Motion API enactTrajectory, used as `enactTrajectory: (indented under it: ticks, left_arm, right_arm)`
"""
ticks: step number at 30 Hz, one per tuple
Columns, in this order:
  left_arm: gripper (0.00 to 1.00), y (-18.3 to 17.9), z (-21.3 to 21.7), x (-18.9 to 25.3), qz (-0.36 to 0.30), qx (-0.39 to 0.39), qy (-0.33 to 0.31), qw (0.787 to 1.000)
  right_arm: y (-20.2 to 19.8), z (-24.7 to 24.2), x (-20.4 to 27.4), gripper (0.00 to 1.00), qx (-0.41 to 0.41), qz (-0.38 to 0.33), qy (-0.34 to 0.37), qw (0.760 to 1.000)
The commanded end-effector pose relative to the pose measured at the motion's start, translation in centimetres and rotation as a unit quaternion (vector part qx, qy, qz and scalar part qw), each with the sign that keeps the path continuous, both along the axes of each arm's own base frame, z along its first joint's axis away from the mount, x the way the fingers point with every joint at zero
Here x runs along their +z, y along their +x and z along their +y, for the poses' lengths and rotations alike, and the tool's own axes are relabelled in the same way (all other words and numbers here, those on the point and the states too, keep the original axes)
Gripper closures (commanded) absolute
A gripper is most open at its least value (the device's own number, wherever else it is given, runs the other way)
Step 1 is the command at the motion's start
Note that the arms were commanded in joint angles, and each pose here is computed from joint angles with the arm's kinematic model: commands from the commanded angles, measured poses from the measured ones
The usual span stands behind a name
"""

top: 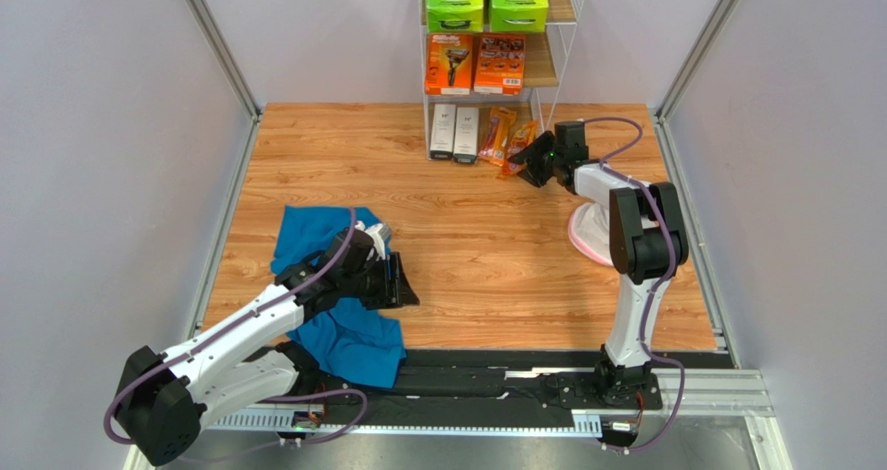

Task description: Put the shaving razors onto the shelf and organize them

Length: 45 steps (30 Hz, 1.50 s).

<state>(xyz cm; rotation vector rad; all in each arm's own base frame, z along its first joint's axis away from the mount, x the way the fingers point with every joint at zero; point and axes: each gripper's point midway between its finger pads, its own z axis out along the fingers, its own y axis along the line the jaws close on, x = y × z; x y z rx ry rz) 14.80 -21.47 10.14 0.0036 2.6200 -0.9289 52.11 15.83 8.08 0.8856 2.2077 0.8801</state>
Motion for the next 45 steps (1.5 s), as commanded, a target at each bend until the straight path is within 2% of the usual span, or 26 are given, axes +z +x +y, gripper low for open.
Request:
enactTrajectory:
  ticks: [1, 4, 7, 20, 30, 36, 37, 39, 40, 42, 45]
  left_arm:
    - [0.44, -0.2, -0.3, 0.2, -0.002, -0.004, -0.01, 1.0]
    - [0.44, -0.2, -0.2, 0.2, -0.003, -0.004, -0.009, 1.0]
    - [0.44, -0.3, -0.2, 0.3, -0.003, -0.003, -0.01, 1.0]
    - [0.44, -0.4, 0.0, 0.2, -0.004, -0.003, -0.007, 1.0]
    - [0.45, -0.4, 0.1, 0.5, -0.006, -0.003, -0.005, 1.0]
    - [0.44, -0.5, 0.3, 0.7, -0.011, -0.004, -0.005, 1.0]
    - [0.44, -0.5, 0.4, 0.6, -0.012, -0.004, -0.004, 1.0]
    - [0.43, -0.4, 0.4, 0.9, -0.02, -0.004, -0.004, 1.0]
    - [0.42, -0.3, 0.5, 1.0, -0.023, -0.004, -0.004, 1.0]
    - [0.41, -0.2, 0.6, 1.1, -0.029, -0.004, -0.002, 1.0]
    - [0.39, -0.1, 0.7, 1.6, -0.039, -0.006, 0.001, 0.999]
  right_arm:
    - [0.5, -0.2, 3.5, 0.56, -0.005, -0.063, 0.016, 0.998]
    - [0.9, -0.2, 3.2, 0.78, -0.002, -0.065, 0.013, 0.998]
    - [1.8, -0.2, 2.8, 0.86, 0.002, -0.066, 0.013, 0.998]
    - [4.1, -2.0, 0.3, 0.88, -0.007, -0.043, 0.005, 0.999]
    - [5.8, -2.8, 0.4, 0.82, -0.032, -0.046, -0.001, 0.998]
    - [6.4, -2.5, 1.7, 0.72, -0.023, -0.067, 0.009, 0.997]
    - [6.3, -2.5, 2.7, 0.64, -0.022, -0.08, 0.009, 0.997]
    - [5.1, -2.7, 2.3, 0.54, -0.022, -0.076, 0.003, 0.997]
    - [4.7, -2.9, 3.7, 0.42, -0.024, -0.088, 0.0, 0.996]
    - [3.0, -3.5, 2.6, 0.26, -0.028, -0.075, -0.018, 0.997]
    - [0.7, -3.8, 3.4, 0.18, -0.02, -0.078, -0.038, 0.996]
